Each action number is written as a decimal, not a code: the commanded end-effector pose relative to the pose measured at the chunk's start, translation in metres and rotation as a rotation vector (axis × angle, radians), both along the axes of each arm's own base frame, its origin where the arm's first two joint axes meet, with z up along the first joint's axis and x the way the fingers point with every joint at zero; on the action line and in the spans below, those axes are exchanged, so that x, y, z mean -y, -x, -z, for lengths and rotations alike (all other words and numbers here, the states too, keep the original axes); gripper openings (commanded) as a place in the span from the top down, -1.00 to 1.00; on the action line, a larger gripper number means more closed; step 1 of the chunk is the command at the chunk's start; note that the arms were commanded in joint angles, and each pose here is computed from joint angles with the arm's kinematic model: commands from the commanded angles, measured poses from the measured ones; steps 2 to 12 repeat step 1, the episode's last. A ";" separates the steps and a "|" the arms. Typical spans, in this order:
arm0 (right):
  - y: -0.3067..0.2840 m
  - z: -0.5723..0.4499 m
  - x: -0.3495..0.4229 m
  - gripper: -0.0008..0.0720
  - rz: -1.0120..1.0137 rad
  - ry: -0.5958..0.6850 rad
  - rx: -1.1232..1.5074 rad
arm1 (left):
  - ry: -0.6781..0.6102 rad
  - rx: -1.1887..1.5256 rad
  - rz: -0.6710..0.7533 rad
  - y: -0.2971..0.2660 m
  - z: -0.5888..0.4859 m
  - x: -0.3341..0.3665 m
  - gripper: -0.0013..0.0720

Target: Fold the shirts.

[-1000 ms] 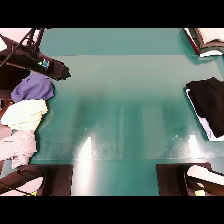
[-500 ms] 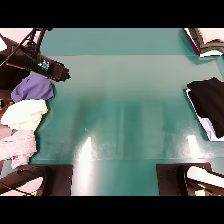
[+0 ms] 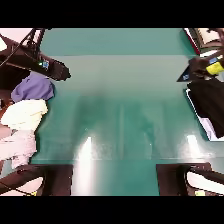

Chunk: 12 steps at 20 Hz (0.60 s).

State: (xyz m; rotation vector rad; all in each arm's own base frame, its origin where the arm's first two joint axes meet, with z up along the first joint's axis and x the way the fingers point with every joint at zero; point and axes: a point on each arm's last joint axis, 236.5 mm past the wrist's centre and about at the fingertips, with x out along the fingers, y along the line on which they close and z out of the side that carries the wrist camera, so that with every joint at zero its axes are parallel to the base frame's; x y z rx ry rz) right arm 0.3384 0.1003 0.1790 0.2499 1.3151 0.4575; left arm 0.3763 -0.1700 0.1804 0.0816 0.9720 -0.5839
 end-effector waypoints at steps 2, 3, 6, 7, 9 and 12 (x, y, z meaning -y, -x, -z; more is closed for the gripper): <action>0.008 -0.001 -0.027 0.93 -0.087 -0.004 0.010 | 0.002 0.006 -0.002 -0.001 -0.001 0.000 0.90; 0.008 -0.001 -0.027 0.93 -0.087 -0.004 0.010 | 0.002 0.006 -0.002 -0.001 -0.001 0.000 0.90; 0.008 -0.001 -0.027 0.93 -0.087 -0.004 0.010 | 0.002 0.006 -0.002 -0.001 -0.001 0.000 0.90; 0.008 -0.001 -0.027 0.93 -0.087 -0.004 0.010 | 0.002 0.006 -0.002 -0.001 -0.001 0.000 0.90; 0.008 -0.001 -0.027 0.93 -0.087 -0.004 0.010 | 0.002 0.006 -0.002 -0.001 -0.001 0.000 0.90; 0.008 -0.001 -0.027 0.93 -0.087 -0.004 0.010 | 0.002 0.006 -0.002 -0.001 -0.001 0.000 0.90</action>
